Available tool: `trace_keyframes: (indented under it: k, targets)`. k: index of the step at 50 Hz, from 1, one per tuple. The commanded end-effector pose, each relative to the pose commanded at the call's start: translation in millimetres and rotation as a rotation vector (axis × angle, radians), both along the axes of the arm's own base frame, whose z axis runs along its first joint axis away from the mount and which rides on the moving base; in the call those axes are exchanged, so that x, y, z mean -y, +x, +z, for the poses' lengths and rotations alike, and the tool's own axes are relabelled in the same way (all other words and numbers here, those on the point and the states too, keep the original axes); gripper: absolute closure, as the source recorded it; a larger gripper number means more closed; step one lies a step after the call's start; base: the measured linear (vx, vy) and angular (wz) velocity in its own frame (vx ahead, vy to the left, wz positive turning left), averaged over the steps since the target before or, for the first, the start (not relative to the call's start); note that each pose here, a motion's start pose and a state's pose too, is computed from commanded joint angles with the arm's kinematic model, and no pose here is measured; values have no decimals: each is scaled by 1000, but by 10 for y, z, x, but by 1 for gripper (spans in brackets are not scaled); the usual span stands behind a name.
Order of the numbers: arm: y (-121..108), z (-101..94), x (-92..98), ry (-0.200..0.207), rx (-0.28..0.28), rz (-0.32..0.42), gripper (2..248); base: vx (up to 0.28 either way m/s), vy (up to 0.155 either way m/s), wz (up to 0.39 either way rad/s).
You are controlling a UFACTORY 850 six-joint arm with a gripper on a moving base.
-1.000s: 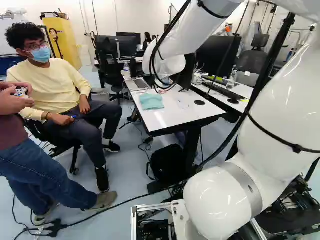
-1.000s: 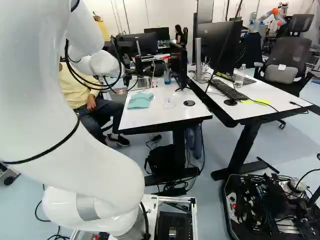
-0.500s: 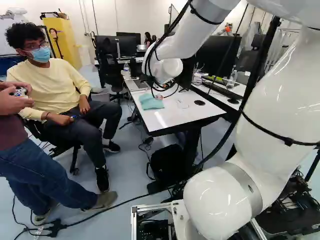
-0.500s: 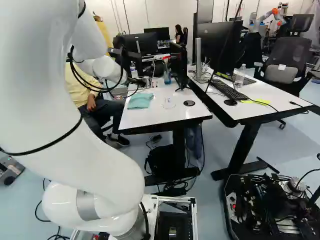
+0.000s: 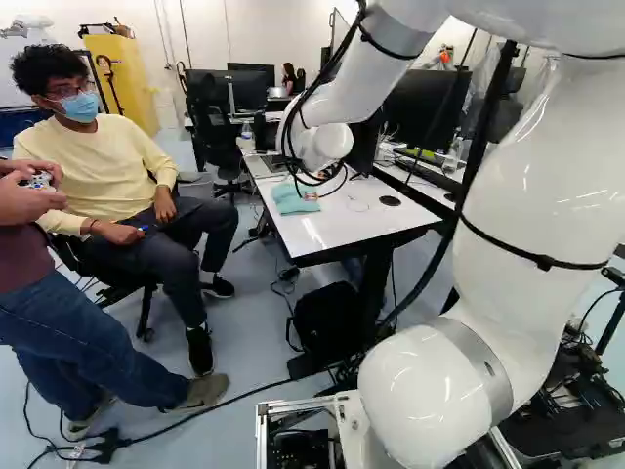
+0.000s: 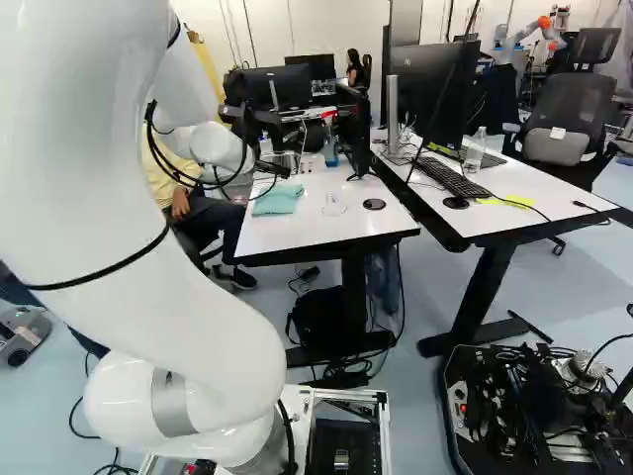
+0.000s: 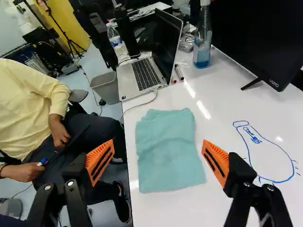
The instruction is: Clean the table with the green towel
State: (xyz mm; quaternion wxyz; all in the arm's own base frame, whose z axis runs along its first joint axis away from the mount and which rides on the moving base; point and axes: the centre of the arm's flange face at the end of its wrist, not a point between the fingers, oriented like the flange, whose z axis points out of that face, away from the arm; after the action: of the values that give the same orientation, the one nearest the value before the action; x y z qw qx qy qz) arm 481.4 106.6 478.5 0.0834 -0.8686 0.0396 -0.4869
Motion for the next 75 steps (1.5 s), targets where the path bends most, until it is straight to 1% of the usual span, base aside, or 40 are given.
trace_keyframes:
  k: [5, 9, 24, 29, 36, 53, 58, 63, 75]
  targets:
    - [84, -52, 6, -34, 1, 30, 3, 0, 0, 0]
    - [158, -103, 15, -59, -9, 53, 3, 0, 0, 0]
    - [438, -345, 80, -136, -105, 118, 3, 0, 0, 0]
    - [542, -399, 106, -161, -111, 138, 3, 0, 0, 0]
    - [699, -401, 139, -199, -68, 169, 3, 0, 0, 0]
    - [1075, -338, 187, -284, 86, 260, 3, 0, 0, 0]
    - [1189, -311, 197, -302, 141, 284, 3, 0, 0, 0]
    - [1292, -284, 208, -309, 194, 295, 3, 0, 0, 0]
    - [1292, -284, 208, -309, 194, 295, 3, 0, 0, 0]
